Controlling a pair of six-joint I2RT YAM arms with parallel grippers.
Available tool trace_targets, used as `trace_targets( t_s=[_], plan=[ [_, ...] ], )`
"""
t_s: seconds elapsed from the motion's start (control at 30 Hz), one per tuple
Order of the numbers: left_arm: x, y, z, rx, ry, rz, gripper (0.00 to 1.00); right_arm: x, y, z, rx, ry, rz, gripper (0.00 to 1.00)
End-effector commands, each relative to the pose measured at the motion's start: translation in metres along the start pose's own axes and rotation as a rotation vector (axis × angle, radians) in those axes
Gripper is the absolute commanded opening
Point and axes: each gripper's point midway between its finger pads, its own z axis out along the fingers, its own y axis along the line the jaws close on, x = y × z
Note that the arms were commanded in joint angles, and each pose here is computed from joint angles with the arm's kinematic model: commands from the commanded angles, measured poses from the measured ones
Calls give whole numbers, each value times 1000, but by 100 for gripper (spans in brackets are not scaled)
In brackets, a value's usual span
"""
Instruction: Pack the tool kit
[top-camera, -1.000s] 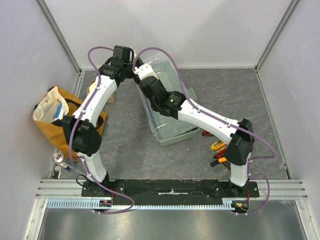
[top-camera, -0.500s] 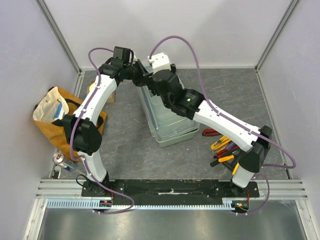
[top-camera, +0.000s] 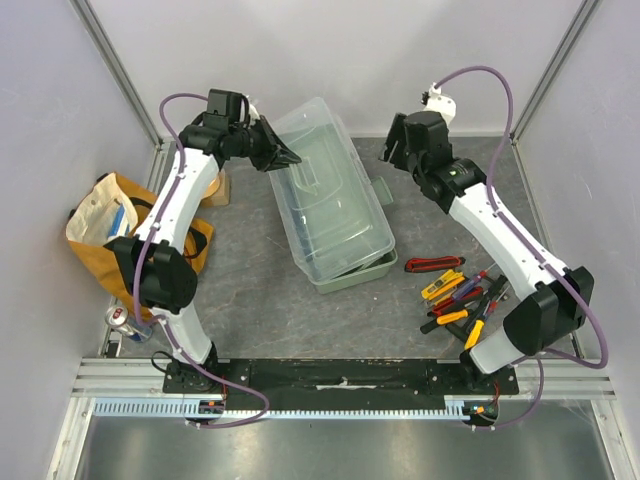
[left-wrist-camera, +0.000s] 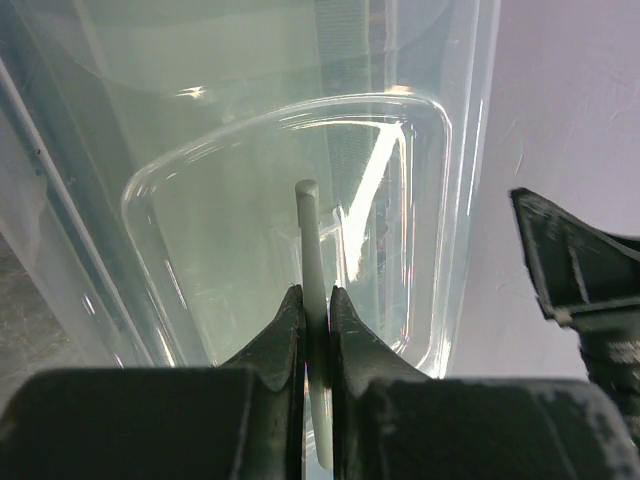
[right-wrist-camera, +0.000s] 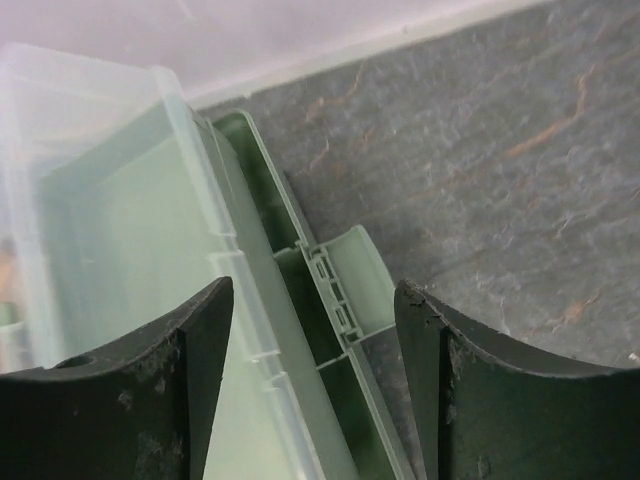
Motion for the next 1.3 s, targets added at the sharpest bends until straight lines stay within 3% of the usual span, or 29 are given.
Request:
trace_targets(
  t_s=[0.0,0.2,0.37,0.6,0.73,1.0,1.13,1.27],
  plan=[
    [-18,-61,-63,212,-132,267,2,29,11,8,-145,138,101,72],
    [-19,-48,-78,217,-136,266,2,81,20,28,-306,294,-86,72],
    [-19,-34,-85,214,-133,266,2,107,29,33,-385,377,-121,67],
    [-21,-14,-99,239,-143,245,2,93,21,31,-329,303,-74,77],
    [-25,-10,-104,239,-159,232,2,88,15,14,-347,284,-55,77],
    [-29,-12,-107,252,-166,230,2,140,0,-42,-503,444,-85,65],
    [-28,-10,-105,249,-160,222,2,168,-5,-58,-558,542,-136,51],
    [-28,-9,-105,247,-160,219,2,184,-11,-60,-542,560,-192,50]
  ],
)
